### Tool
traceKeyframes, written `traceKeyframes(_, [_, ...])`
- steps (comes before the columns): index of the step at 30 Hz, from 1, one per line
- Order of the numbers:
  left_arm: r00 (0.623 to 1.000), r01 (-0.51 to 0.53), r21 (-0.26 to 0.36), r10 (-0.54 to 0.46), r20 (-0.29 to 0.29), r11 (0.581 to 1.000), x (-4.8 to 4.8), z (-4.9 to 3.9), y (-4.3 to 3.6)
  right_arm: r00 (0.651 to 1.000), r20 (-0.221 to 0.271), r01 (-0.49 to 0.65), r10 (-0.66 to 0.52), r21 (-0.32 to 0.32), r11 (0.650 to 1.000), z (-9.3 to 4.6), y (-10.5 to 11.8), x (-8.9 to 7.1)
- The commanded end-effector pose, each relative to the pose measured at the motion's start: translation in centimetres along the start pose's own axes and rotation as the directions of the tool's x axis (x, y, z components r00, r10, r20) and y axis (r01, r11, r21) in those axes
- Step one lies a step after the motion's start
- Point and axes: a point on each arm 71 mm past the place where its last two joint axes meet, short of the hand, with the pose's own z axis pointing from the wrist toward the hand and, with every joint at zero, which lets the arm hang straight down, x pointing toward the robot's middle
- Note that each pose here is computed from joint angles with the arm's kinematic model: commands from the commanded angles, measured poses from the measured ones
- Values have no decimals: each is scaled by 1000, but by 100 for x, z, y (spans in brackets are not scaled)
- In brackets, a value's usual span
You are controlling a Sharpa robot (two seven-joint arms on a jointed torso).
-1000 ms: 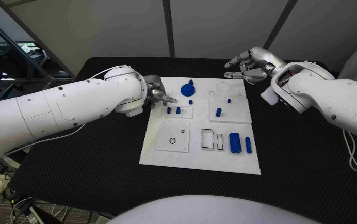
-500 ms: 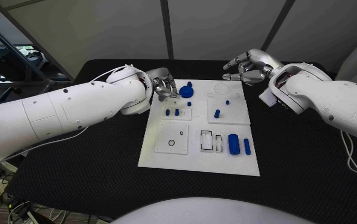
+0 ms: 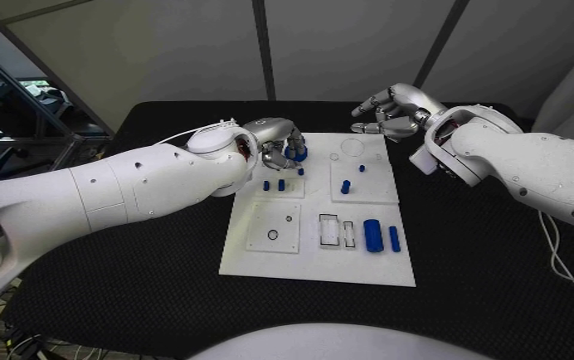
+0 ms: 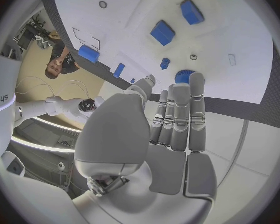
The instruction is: Assemble the parts on the task board
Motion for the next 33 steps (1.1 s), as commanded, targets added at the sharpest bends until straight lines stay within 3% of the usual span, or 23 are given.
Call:
traceKeyframes(1, [996, -89, 92, 89, 8, 992, 15, 27, -74, 1000, 9, 2, -2, -17, 1000, 4, 25, -7])
traceKeyframes(13, [989, -118, 79, 124, -77, 990, 138, 130, -117, 1000, 5, 1, 0, -20, 1000, 13, 40, 7])
traceKeyframes(22, [985, -126, 53, 131, -114, 991, 183, 151, -82, 1000, 2, 0, 0, -22, 1000, 18, 47, 15])
traceKeyframes(33, [984, -131, 33, 134, -114, 991, 189, 174, -20, 1000, -2, -1, 1, -22, 1000, 20, 51, 21])
